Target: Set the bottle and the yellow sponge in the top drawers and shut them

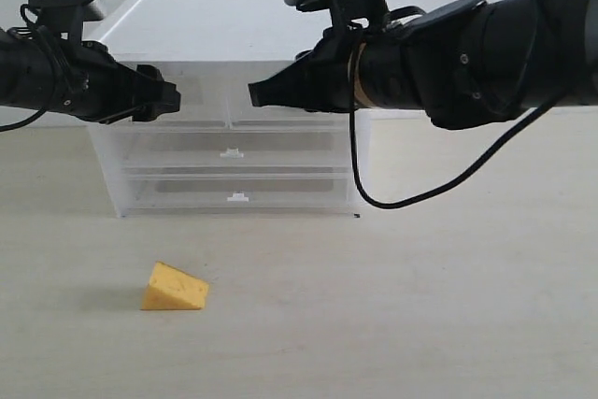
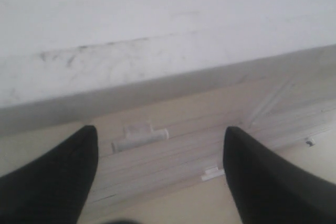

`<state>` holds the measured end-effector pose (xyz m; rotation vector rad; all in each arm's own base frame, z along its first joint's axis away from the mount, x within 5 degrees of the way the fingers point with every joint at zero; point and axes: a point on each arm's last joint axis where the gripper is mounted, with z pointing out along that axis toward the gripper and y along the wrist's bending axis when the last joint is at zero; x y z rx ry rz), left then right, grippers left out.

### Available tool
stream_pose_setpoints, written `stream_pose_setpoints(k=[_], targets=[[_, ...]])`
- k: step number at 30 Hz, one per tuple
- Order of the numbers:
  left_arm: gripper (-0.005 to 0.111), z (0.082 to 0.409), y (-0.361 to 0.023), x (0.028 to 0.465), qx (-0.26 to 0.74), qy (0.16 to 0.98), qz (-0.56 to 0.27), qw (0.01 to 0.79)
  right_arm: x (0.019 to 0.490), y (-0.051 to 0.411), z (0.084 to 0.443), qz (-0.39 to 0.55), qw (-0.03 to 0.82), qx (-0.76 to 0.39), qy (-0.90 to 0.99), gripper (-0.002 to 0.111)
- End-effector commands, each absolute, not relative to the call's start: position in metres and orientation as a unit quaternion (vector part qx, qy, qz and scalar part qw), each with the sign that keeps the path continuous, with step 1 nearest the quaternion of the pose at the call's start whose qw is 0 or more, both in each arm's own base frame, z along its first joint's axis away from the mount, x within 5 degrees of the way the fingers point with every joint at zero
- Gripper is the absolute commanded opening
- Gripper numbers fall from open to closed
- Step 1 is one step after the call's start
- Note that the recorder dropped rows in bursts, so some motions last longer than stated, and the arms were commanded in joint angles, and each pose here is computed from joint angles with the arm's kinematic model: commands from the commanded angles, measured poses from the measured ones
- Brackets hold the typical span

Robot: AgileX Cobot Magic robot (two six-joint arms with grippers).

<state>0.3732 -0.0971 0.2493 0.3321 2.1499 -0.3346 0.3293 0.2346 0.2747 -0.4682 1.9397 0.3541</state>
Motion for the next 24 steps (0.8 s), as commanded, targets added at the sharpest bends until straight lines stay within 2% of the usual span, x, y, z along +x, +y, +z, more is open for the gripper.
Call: stream_pose_setpoints(k=[1, 3, 12, 24], targets=[[0.064, 0.256, -0.096, 0.374, 0.134, 0.865, -0.13, 0.466, 0.326, 0.233, 0.266, 0.154, 0.513, -0.195, 0.822, 0.046], [0.064, 0.256, -0.097, 0.374, 0.137, 0.866, -0.134, 0.463, 0.328, 0.234, 0.261, 0.148, 0.51, -0.192, 0.825, 0.053], [0.061, 0.255, -0.103, 0.368, 0.156, 0.87, -0.166, 0.437, 0.344, 0.242, 0.254, 0.151, 0.511, -0.151, 0.833, 0.053], [0.061, 0.257, -0.103, 0.367, 0.171, 0.867, -0.159, 0.44, 0.367, 0.253, 0.25, 0.127, 0.531, -0.147, 0.825, 0.053]])
